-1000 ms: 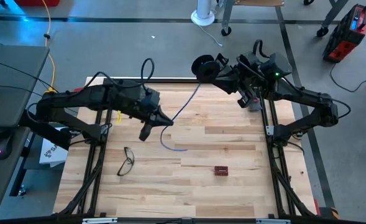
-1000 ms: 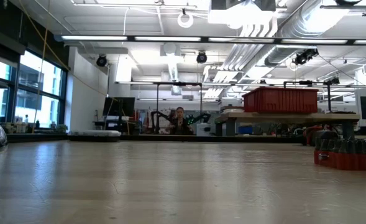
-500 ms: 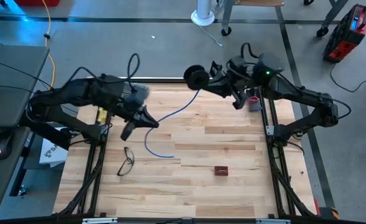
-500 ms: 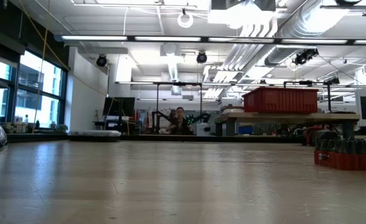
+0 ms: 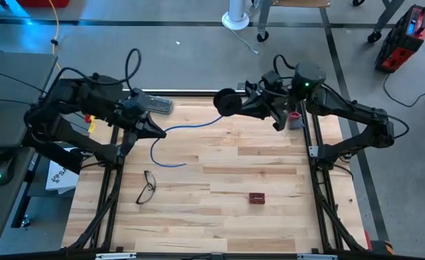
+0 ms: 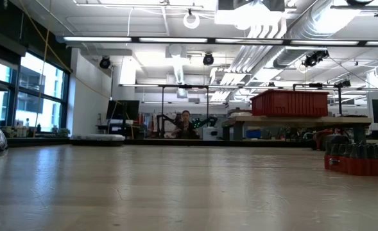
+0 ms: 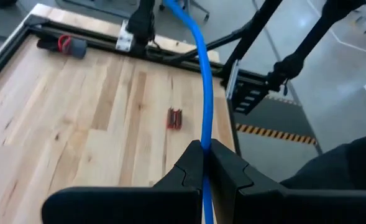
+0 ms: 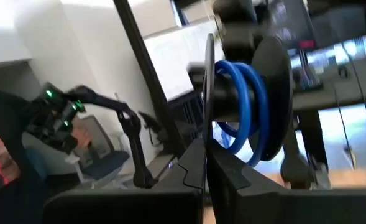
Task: Coil cords
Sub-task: Coil the blue wire onto the spool
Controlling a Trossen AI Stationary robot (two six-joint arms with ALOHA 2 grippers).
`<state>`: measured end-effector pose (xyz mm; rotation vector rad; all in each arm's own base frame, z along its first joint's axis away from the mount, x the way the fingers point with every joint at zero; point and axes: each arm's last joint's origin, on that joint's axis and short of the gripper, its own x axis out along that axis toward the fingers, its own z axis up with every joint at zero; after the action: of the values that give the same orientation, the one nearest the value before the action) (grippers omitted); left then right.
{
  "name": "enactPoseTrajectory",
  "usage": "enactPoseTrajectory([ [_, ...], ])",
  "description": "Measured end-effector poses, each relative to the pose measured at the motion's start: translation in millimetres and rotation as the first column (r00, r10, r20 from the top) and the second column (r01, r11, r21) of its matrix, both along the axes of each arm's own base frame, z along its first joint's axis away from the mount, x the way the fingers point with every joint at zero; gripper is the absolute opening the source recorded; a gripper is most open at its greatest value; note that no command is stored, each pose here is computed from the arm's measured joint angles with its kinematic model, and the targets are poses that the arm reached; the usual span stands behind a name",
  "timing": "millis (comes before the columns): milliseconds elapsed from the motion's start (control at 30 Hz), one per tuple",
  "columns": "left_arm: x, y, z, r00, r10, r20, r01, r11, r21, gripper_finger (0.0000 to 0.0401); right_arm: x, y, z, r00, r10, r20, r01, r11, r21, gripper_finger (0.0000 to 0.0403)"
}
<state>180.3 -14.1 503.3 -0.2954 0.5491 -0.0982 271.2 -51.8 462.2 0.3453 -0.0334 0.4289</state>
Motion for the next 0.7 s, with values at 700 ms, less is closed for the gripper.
enactPoseTrajectory([
  [700,33.2,14.3,27.7,0.984,-0.148,0.099,0.161,0.978,-0.131,0.0001,8.1,23.7,-28.3,0.96,0.084,-0.268,-0.073,0.996,0.051,0.0],
])
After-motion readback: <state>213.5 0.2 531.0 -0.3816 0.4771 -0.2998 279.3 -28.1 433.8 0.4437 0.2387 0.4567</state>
